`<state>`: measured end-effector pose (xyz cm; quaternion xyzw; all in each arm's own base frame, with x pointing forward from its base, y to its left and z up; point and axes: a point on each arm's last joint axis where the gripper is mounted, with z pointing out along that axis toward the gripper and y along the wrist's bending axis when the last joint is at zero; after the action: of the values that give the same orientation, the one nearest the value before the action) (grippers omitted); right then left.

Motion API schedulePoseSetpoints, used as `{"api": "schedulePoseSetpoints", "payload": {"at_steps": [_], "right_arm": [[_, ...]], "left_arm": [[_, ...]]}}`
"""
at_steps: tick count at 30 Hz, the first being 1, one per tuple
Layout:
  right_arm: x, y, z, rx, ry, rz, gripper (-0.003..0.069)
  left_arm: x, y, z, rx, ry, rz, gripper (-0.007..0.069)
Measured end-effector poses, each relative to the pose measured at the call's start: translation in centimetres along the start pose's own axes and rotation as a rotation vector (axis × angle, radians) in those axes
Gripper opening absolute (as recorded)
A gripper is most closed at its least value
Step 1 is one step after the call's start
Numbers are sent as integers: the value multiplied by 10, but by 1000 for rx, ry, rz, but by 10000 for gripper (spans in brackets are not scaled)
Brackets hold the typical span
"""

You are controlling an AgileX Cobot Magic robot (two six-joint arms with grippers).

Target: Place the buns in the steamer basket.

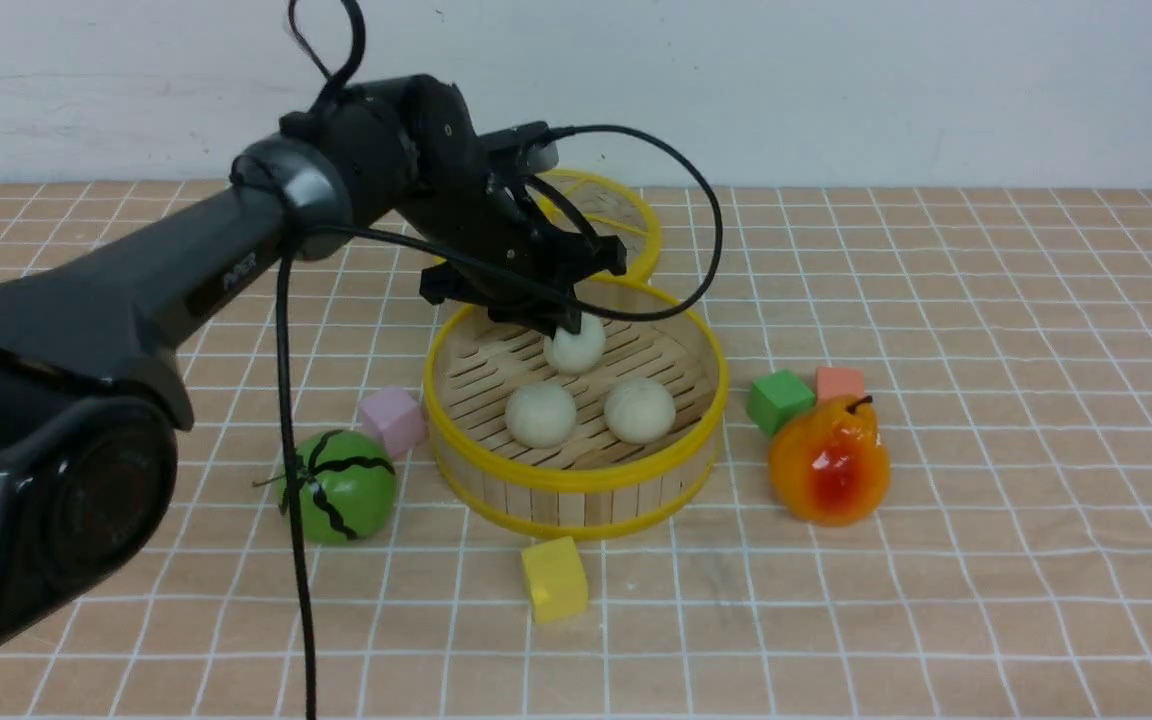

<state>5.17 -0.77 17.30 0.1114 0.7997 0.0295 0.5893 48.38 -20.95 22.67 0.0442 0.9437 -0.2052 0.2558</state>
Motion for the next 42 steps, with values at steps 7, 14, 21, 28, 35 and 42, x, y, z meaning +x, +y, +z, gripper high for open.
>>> {"api": "schedulePoseSetpoints", "payload": {"at_steps": [7, 14, 21, 28, 35, 42], "right_arm": [[0, 0, 0, 0, 0, 0, 241], [0, 0, 0, 0, 0, 0, 241], [0, 0, 0, 0, 0, 0, 241], [0, 0, 0, 0, 0, 0, 241], [0, 0, 0, 0, 0, 0, 241], [0, 0, 0, 0, 0, 0, 241]], "left_arm": [[-4, -4, -26, -15, 16, 17, 382], [-18, -9, -149, -69, -20, 60, 448], [10, -45, -294, -21, -187, 147, 304], [80, -44, -369, -13, -233, 172, 38], [225, 8, -397, -81, -318, 114, -13], [308, 44, -374, -57, -405, 33, -13]]}}
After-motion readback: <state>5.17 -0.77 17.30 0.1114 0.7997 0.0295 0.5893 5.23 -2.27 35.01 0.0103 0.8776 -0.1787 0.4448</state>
